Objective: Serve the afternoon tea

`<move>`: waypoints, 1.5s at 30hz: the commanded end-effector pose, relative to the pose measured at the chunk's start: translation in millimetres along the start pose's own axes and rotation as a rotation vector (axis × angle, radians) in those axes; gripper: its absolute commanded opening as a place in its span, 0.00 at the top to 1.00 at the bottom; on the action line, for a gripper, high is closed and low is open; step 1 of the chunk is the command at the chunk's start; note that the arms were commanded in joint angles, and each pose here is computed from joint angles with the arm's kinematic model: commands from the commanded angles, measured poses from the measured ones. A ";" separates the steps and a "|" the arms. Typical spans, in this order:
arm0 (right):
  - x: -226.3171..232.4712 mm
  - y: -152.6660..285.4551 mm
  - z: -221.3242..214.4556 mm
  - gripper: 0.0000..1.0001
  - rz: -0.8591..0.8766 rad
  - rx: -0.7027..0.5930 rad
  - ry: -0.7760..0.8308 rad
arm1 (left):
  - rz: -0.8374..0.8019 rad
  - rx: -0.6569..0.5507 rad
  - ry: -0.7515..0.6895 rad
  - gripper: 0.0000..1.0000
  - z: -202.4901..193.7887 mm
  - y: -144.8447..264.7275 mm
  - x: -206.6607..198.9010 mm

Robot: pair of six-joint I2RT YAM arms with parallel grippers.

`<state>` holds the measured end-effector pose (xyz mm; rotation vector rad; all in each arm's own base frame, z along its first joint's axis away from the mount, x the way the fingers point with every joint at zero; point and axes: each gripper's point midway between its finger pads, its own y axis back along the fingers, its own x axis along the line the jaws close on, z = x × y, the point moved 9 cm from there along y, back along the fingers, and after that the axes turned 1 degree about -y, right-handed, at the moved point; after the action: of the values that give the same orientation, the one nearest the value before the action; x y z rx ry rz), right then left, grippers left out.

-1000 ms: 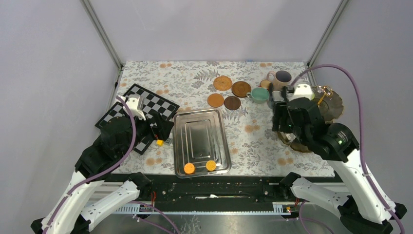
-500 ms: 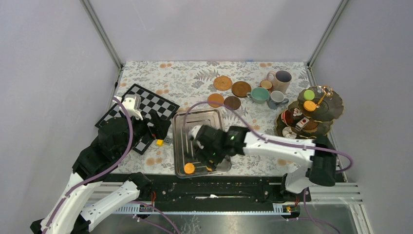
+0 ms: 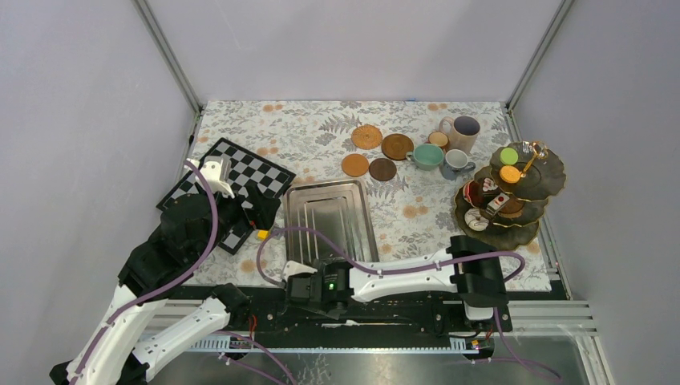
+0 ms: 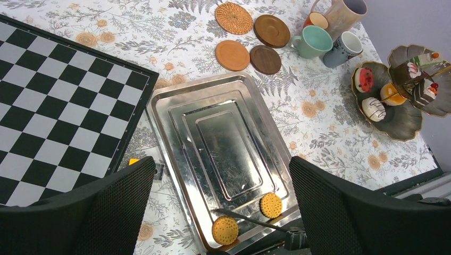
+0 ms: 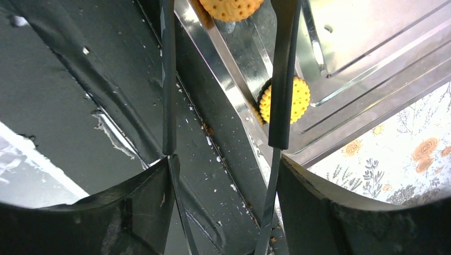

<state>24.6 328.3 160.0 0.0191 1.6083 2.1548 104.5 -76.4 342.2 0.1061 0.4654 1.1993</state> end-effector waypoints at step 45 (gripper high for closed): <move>-135.8 50.5 16.8 0.54 -0.218 -0.257 -0.542 | -0.020 -0.042 0.009 0.01 6.8 2.4 -2.6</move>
<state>145.0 261.8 234.9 0.1894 1.0385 1.7205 102.3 -74.7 343.1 0.0942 0.4617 1.1971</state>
